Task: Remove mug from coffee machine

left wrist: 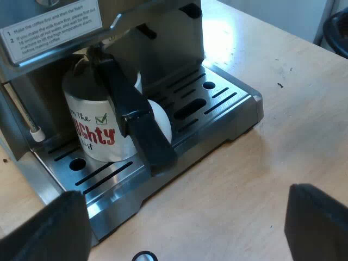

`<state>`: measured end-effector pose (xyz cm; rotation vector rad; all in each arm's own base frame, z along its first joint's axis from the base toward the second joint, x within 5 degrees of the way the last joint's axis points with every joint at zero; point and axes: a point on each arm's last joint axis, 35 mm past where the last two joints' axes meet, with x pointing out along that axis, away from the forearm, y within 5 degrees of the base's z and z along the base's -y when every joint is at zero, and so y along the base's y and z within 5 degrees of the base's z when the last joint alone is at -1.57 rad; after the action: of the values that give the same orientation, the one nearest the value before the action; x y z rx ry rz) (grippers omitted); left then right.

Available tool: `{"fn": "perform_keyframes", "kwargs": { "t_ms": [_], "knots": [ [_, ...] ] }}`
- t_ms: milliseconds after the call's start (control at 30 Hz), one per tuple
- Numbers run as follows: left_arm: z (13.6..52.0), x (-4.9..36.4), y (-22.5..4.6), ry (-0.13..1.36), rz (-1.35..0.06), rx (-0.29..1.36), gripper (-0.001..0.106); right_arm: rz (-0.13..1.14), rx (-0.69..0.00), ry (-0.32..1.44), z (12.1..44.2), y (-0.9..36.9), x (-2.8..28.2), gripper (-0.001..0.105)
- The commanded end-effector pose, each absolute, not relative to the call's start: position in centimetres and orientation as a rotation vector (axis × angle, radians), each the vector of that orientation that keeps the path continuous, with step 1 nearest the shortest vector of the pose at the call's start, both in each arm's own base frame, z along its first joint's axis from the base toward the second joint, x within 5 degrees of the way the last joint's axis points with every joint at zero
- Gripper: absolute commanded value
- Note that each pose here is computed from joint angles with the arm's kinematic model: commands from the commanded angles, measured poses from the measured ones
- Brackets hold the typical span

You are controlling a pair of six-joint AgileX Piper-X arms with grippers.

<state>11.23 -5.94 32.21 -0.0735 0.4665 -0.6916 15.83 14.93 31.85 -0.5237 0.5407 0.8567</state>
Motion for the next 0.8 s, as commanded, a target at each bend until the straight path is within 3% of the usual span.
{"fn": "perform_keyframes", "kwargs": {
  "t_ms": [33,500,800],
  "knots": [
    [32.6,11.3,-6.0,0.442,-0.696,-0.064,0.077,0.861,-0.519,0.512,32.1,15.4,16.2,0.063],
    [32.6,11.3,-6.0,0.442,-0.696,-0.064,0.077,0.868,-0.56,0.644,28.8,17.2,18.2,0.063],
    [32.6,11.3,-6.0,0.442,-0.696,-0.064,0.077,0.87,-0.489,0.719,26.8,18.5,19.3,0.063]
  ]
}}
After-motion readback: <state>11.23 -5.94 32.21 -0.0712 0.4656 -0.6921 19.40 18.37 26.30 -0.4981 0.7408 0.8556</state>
